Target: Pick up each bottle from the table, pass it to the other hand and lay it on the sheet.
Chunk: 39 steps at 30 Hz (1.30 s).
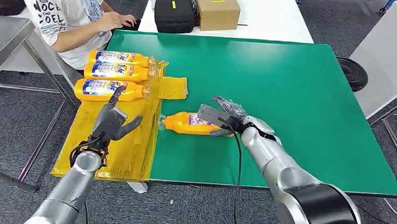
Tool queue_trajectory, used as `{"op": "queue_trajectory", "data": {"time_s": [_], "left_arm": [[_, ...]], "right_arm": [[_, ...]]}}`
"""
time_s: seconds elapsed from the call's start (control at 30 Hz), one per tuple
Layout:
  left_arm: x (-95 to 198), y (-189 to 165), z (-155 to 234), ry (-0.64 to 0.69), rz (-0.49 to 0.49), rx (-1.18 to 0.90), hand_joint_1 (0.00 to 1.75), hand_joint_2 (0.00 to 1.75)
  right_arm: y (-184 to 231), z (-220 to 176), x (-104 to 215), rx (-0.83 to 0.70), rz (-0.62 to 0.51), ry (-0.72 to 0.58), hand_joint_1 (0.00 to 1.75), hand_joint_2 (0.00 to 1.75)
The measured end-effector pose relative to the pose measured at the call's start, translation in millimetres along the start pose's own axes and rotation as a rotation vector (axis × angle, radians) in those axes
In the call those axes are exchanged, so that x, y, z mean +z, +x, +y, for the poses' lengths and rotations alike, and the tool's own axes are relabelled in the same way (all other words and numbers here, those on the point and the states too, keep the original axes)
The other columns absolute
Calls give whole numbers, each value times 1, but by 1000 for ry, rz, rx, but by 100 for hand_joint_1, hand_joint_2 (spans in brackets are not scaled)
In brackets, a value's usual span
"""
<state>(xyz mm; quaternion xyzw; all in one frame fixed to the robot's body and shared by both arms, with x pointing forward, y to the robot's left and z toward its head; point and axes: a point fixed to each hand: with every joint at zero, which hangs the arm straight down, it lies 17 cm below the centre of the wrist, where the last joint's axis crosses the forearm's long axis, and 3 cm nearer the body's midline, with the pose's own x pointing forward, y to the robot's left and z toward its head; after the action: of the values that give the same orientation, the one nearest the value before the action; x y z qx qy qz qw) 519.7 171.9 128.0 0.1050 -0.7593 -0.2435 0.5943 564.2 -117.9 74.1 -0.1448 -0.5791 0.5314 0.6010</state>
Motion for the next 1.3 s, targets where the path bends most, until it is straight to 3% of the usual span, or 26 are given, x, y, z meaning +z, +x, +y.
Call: {"op": "queue_trajectory", "data": {"time_s": [0.33, 0.83, 0.87, 0.9, 0.97, 1.03, 1.3], "left_arm": [[0, -3, 4, 7, 8, 9, 0, 175], [-6, 3, 7, 12, -3, 19, 0, 175], [-7, 4, 7, 11, -5, 22, 0, 175], [-7, 4, 7, 10, -8, 23, 0, 175], [-8, 5, 7, 10, -9, 25, 0, 175], [-10, 4, 8, 11, -8, 32, 0, 175], [-16, 5, 6, -4, -7, 36, 0, 175]], "right_arm": [[-48, 23, 14, 47, 122, 51, 0, 175], [-59, 28, 19, 121, 135, 96, 0, 175], [-59, 28, 19, 124, 134, 100, 9, 175], [-58, 29, 19, 125, 131, 103, 31, 175], [-57, 28, 18, 126, 126, 106, 147, 175], [-57, 28, 18, 126, 124, 106, 162, 175], [-58, 27, 20, 140, 112, 112, 162, 175]]}}
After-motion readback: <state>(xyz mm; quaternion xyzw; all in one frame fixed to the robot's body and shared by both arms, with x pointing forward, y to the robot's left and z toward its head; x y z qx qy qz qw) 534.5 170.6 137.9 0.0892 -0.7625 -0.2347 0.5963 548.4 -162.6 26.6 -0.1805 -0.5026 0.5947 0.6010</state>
